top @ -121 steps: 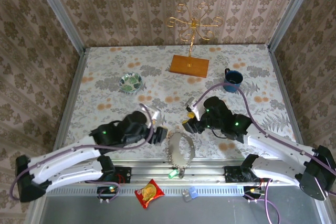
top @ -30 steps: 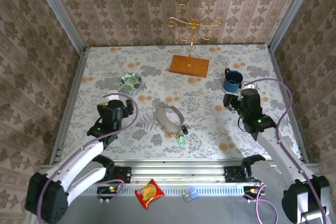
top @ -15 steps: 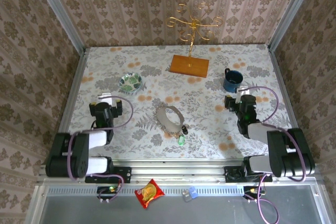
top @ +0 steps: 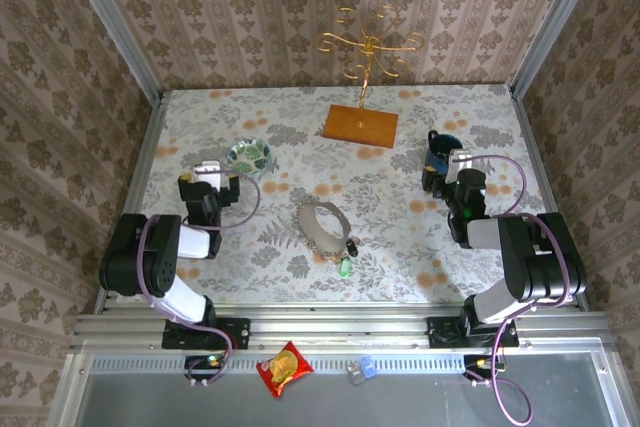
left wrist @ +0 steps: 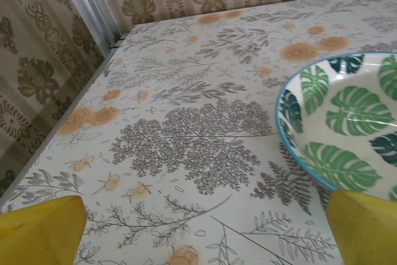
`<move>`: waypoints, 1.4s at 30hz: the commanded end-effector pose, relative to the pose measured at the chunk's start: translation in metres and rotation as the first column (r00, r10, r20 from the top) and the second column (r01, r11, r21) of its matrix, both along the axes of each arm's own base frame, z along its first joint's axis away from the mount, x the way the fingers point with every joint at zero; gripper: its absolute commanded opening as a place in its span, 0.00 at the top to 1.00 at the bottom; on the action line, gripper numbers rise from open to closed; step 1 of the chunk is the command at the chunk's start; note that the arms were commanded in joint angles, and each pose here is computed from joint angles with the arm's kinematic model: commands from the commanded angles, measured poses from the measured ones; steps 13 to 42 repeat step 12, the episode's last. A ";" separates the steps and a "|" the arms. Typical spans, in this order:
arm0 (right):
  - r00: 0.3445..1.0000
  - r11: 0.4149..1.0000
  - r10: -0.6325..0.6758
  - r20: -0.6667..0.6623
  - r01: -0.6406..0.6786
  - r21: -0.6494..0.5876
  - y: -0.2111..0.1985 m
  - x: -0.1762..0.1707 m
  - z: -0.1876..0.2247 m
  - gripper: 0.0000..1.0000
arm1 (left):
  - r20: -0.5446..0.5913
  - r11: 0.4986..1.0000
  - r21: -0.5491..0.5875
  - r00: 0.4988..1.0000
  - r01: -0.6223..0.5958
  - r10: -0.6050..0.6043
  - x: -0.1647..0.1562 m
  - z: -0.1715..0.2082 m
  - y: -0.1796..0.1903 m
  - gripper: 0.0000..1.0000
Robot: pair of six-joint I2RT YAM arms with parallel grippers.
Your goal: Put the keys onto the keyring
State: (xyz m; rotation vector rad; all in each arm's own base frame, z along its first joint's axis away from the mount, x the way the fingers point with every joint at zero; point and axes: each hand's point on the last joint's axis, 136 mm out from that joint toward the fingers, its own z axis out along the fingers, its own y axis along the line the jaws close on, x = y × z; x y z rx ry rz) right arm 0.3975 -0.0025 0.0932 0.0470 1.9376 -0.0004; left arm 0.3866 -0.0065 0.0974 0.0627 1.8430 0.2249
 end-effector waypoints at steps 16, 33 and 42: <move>1.000 1.000 -0.014 0.011 0.014 0.001 -0.003 0.003 0.004 0.00 | -0.043 0.998 -0.052 0.998 0.038 -0.040 0.012 0.000 0.008 0.00; 1.000 1.000 -0.014 0.011 0.014 0.001 -0.003 0.003 0.004 0.00 | -0.043 0.998 -0.052 0.998 0.038 -0.040 0.012 0.000 0.008 0.00; 1.000 1.000 -0.014 0.011 0.014 0.001 -0.003 0.003 0.004 0.00 | -0.043 0.998 -0.052 0.998 0.038 -0.040 0.012 0.000 0.008 0.00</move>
